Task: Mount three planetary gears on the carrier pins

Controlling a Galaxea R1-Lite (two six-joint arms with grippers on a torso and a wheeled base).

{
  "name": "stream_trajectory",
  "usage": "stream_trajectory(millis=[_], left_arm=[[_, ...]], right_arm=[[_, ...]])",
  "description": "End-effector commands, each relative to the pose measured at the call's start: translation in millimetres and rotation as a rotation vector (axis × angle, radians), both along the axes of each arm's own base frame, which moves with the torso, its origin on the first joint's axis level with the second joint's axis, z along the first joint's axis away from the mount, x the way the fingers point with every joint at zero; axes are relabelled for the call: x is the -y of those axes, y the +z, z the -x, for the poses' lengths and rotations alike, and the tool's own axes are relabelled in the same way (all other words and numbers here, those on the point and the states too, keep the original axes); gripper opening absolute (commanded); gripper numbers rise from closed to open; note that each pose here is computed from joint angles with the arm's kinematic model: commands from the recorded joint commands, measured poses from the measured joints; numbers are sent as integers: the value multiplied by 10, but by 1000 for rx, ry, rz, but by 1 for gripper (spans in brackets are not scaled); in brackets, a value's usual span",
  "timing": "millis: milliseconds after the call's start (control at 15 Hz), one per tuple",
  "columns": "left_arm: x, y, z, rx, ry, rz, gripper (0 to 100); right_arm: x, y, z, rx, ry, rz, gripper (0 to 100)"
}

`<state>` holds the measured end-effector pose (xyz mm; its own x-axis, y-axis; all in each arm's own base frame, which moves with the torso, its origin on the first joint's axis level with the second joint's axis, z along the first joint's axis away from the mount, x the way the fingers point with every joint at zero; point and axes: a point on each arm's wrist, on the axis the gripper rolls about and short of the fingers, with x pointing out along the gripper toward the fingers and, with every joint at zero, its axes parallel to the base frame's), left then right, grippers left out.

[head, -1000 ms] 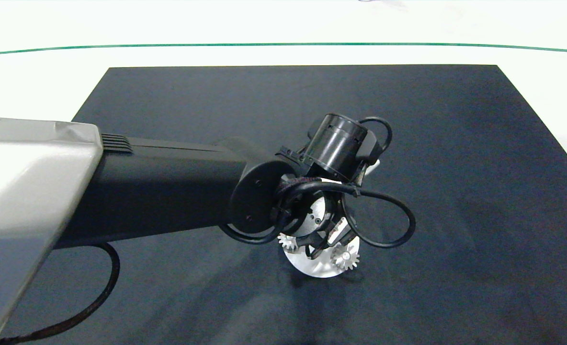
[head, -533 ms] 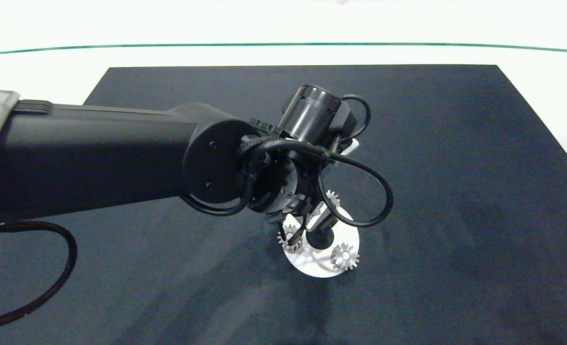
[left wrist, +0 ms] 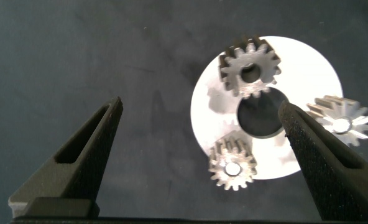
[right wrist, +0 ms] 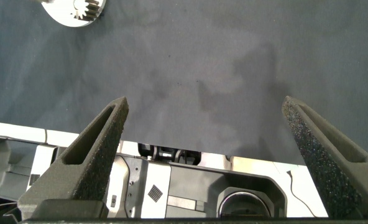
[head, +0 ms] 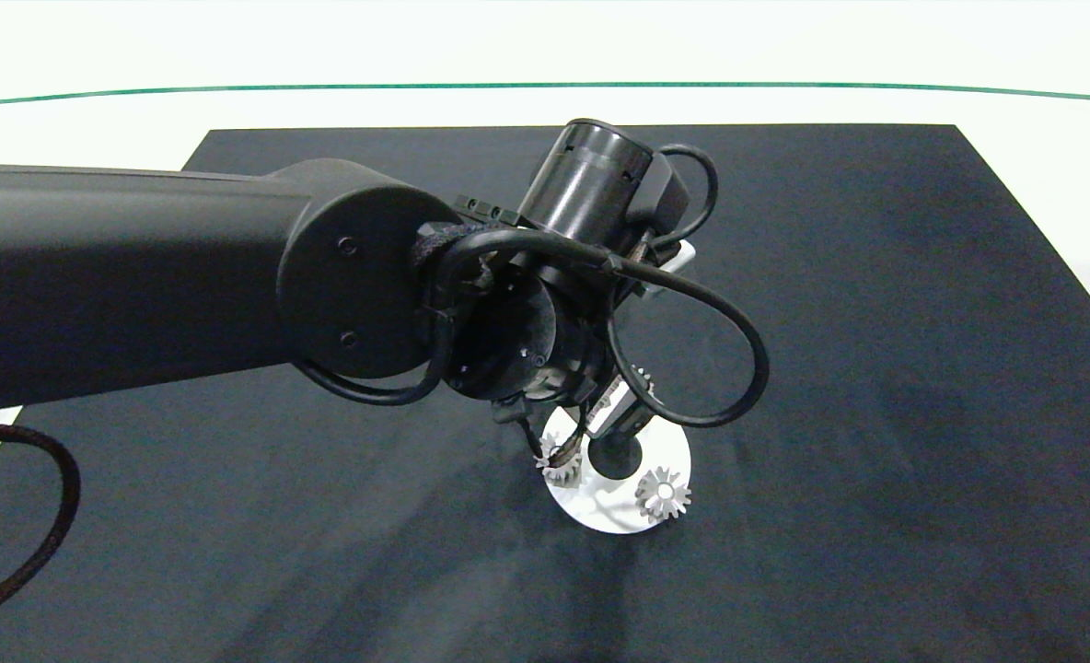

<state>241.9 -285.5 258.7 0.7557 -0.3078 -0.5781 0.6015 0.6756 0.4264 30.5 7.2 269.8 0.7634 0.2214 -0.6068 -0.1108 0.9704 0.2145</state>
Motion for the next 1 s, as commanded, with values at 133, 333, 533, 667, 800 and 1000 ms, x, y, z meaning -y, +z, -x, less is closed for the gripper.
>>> stream_trajectory(millis=[133,333,533,667,800,1000], left_arm=[[49,-55,-64,-1,1,-14,100],[38,-35,-93,5,6,-12,100],[80,-13,-112,16,2,-2,100],[89,-23,-120,16,0,-6,100],[102,-32,-130,15,0,-7,100],[131,-61,-154,14,-2,-12,100]], right_arm=[[0,-7,4,-6,1,-1,100],[-1,-7,-1,-8,1,-1,100],[-1,-10,3,-8,2,-3,100],[-1,-9,2,-7,3,-4,100],[-1,-9,2,-7,2,-3,100],[-1,-9,2,-7,2,-3,100]])
